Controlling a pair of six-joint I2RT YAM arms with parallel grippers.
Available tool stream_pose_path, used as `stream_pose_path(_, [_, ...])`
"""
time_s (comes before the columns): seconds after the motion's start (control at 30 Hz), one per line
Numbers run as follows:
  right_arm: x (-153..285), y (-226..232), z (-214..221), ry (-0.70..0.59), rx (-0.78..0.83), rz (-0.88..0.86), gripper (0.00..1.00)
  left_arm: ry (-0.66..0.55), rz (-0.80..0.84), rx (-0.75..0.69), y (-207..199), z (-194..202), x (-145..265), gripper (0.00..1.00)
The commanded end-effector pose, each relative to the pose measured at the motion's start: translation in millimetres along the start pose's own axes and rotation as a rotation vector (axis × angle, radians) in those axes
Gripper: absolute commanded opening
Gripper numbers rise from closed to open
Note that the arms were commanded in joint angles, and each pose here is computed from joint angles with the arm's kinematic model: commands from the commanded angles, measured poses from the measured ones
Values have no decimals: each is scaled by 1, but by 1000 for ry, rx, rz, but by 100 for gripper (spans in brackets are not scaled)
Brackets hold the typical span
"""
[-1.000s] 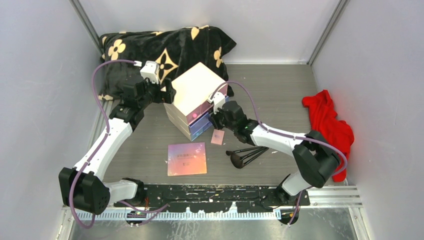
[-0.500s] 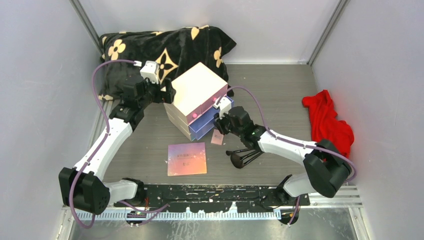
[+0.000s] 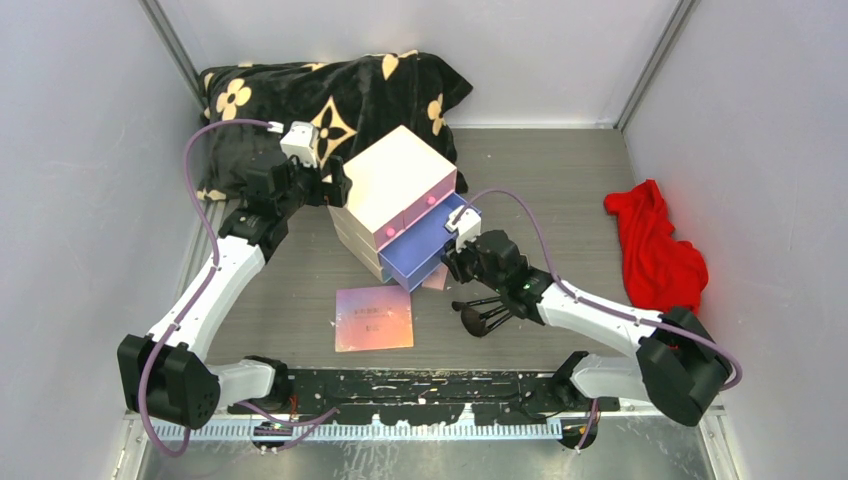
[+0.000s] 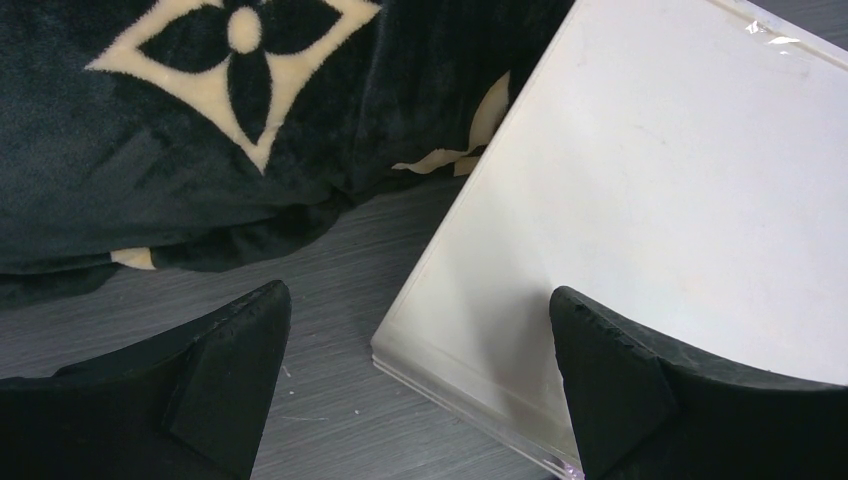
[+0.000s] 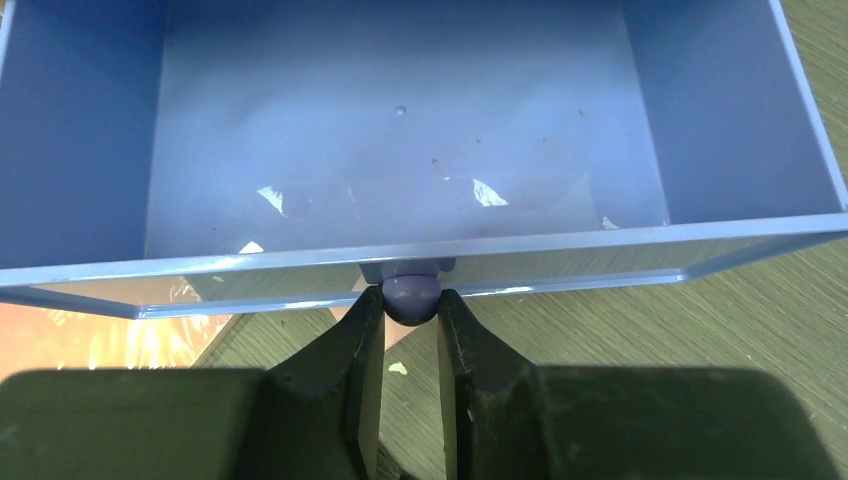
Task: Organize the makeup
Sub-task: Open the drawer in the storage box.
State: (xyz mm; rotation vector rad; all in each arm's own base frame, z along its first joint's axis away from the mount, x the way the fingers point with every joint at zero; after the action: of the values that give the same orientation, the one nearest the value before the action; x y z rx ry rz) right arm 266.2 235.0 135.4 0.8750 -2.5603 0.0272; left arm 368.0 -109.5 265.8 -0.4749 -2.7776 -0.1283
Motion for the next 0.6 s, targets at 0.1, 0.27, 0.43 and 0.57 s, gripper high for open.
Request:
stream_pose_path(0.1, [20, -11, 15, 6, -63, 69, 2, 98, -23, -44, 6, 26, -3, 100])
stream_pose_path(0.27, [27, -16, 18, 0, -83, 99, 2, 95, -21, -43, 5, 25, -3, 100])
stream_pose_path(0.43, [24, -18, 16, 6, -79, 115, 15, 94, -17, -41, 4, 26, -2, 100])
stream_pose_path(0.57, [23, -18, 9, -3, -70, 117, 30, 95, -19, -41, 5, 26, -3, 100])
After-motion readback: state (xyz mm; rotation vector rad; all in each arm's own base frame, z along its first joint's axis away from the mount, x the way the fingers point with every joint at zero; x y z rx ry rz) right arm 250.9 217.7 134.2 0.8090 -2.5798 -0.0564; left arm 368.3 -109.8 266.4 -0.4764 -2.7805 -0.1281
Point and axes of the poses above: each gripper's point midway between its finger pads, its own x axis back along the fingers, its own y axis along the line the jaws close on, z = x × y, the point moved 2 cm from there along x, back along the fingers, and after that the axes turned 8 degrees about -x, right-handed, at the moved point
